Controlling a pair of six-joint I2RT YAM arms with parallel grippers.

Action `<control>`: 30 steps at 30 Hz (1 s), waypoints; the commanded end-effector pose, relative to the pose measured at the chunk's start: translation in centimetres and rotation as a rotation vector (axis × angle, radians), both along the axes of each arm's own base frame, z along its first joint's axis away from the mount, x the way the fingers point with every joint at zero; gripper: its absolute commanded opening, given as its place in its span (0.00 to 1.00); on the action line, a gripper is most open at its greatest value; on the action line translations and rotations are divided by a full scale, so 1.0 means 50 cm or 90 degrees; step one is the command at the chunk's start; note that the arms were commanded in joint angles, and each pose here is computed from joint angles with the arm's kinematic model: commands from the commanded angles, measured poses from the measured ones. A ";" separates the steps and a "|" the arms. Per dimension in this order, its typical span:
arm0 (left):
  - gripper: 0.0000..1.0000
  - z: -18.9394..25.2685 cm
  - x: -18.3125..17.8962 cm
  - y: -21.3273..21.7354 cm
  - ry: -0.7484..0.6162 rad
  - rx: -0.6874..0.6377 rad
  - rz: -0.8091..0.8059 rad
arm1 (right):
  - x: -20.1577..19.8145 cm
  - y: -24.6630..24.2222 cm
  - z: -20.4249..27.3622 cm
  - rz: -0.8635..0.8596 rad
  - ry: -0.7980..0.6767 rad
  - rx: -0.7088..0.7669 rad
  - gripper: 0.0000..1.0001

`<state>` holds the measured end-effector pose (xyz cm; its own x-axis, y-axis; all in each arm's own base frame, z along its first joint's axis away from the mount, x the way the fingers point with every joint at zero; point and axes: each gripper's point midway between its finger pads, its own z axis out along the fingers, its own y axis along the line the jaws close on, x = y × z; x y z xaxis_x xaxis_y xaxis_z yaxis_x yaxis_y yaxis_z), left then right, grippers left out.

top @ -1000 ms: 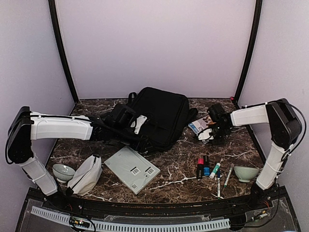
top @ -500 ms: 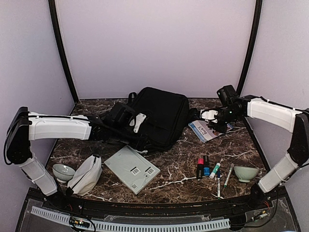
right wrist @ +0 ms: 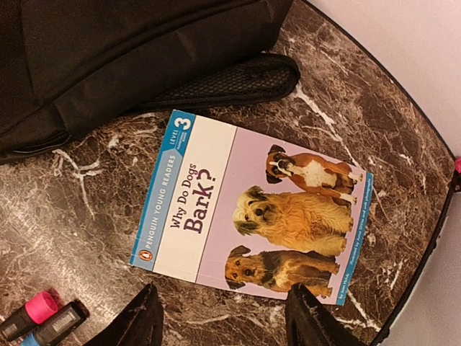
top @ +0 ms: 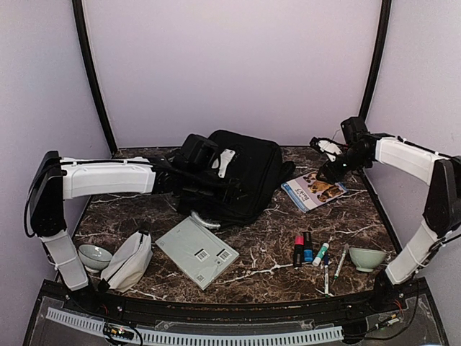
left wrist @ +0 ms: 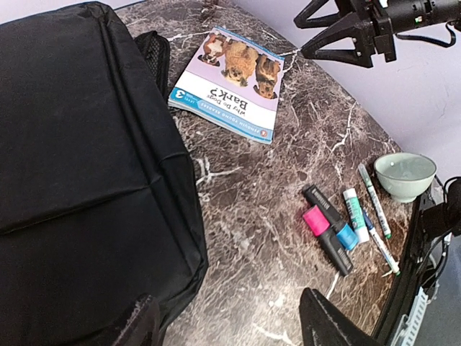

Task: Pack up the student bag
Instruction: Adjust the book at the center of the board.

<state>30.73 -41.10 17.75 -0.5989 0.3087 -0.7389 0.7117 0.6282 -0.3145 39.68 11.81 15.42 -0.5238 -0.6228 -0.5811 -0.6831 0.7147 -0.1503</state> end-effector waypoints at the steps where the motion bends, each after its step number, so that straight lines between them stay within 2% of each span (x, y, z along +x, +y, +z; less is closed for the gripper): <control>1: 0.70 0.013 0.015 -0.049 0.028 -0.039 -0.004 | 0.047 -0.029 -0.011 -0.107 0.033 0.070 0.60; 4: 0.70 0.006 0.027 -0.076 0.055 -0.044 -0.005 | 0.065 -0.063 -0.036 -0.158 0.068 0.095 0.64; 10: 0.82 -0.040 0.026 -0.117 0.136 -0.084 -0.001 | 0.117 -0.122 -0.106 -0.243 0.138 0.120 0.68; 17: 0.81 -0.104 -0.020 -0.180 0.167 -0.061 -0.034 | 0.166 -0.155 -0.182 -0.302 0.186 0.097 0.73; 21: 0.81 -0.118 -0.044 -0.219 0.181 -0.086 -0.052 | 0.186 -0.159 -0.211 -0.314 0.206 0.089 0.74; 26: 0.82 -0.152 -0.042 -0.236 0.204 -0.081 -0.039 | 0.196 -0.177 -0.248 -0.341 0.220 0.057 0.75; 30: 0.82 -0.178 -0.031 -0.239 0.211 -0.070 -0.018 | 0.186 -0.161 -0.272 -0.326 0.260 0.075 0.97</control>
